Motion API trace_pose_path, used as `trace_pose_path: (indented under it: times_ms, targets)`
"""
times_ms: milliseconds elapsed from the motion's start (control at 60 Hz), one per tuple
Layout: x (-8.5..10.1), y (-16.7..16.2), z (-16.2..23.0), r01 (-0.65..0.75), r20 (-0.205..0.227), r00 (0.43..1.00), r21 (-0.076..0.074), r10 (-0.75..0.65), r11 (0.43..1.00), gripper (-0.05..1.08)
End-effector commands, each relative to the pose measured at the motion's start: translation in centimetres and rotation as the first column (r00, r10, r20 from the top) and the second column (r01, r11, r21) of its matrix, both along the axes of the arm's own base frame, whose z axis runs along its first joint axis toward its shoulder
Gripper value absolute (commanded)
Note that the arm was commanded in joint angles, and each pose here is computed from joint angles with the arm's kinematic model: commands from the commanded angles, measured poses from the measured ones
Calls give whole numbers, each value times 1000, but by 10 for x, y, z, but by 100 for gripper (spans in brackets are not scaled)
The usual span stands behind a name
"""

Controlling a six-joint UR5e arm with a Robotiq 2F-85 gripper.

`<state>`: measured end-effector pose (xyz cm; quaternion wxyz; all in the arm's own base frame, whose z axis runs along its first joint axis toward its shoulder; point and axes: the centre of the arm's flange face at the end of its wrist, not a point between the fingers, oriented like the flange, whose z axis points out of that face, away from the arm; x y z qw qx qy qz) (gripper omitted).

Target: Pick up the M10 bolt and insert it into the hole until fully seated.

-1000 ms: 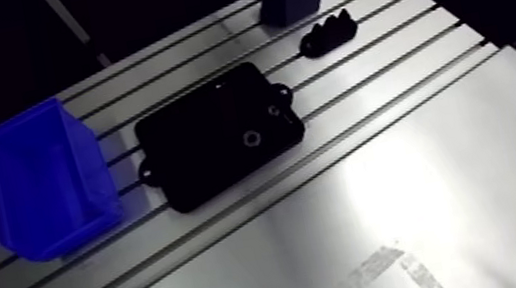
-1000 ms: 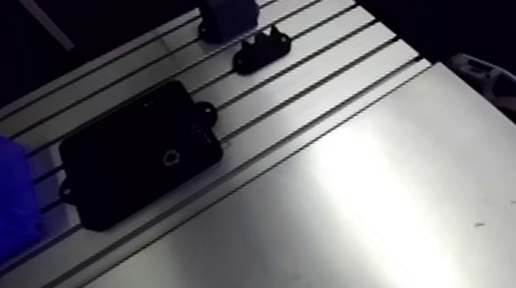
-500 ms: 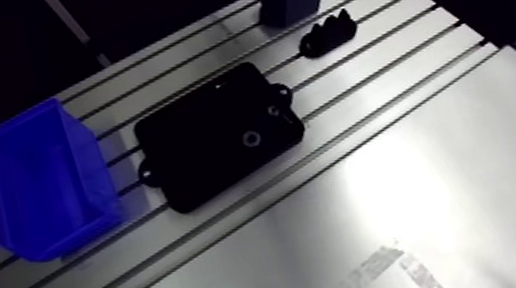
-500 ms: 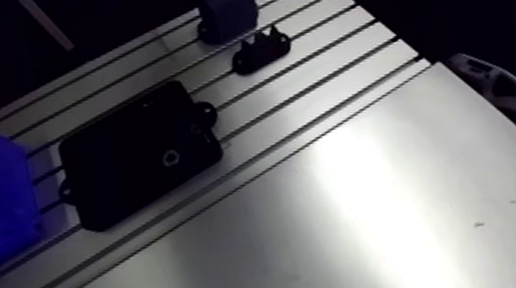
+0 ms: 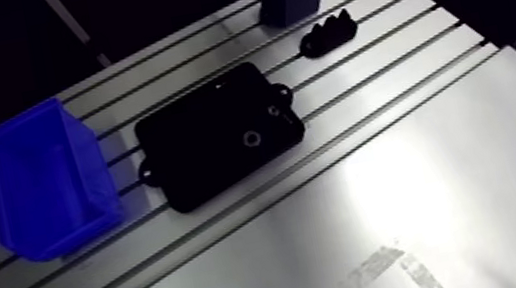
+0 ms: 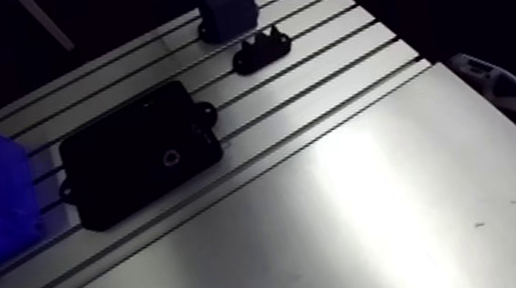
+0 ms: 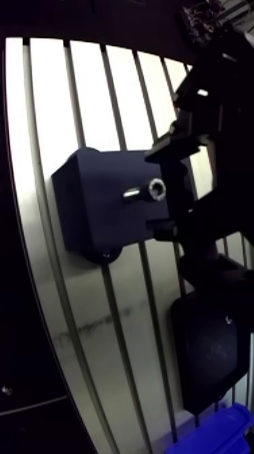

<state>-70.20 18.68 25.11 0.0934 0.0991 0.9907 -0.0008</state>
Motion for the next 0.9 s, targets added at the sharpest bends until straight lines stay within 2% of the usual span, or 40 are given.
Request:
trace_pose_path:
  times_ms: [17, 83, 150, 233, 300, 350, 433, 517, 583, 617, 633, 650, 667, 683, 750, 817, 850, 900]
  targets:
    - [3, 1, -5, 1, 9, 1000, -6, -1, 1000, 0]
    - [3, 3, -4, 5, 2, 1000, -2, -5, 1000, 0]
    - [1, 6, 2, 6, -30, 1000, 14, -6, 1000, 0]
    - [1, 7, 2, 6, -30, 1000, 16, -6, 1000, 0]
    - [1, 6, 4, 7, -35, 999, 11, -7, 1000, 0]
    - [2, 5, 8, 5, -37, 999, 17, -5, 1000, 0]
    - [3, 4, 18, 5, -44, 999, 19, -4, 1000, 0]
    - [7, -1, 41, 1, -58, 998, 27, 0, 1000, 0]
    - [13, -3, 57, -1, -49, 999, 38, 3, 999, 0]
    - [20, -6, 71, 4, -35, 999, 68, -2, 998, 0]
    - [20, -6, 71, 4, -35, 999, 68, -2, 998, 0]
    - [23, -6, 79, 3, -38, 999, 79, 0, 997, 0]
    - [23, -6, 79, 3, -38, 999, 79, 0, 997, 0]
    - [27, -9, 88, 1, -44, 999, 89, 3, 996, 0]
    - [34, -24, 106, -13, -57, 998, 99, 19, 995, 0]
    - [40, -42, 121, -34, -59, 997, 98, 40, 995, 0]
    - [48, -64, 135, -59, -62, 996, 100, 66, 993, 0]
    - [54, -74, 143, -69, -69, 995, 100, 76, 993, 0]
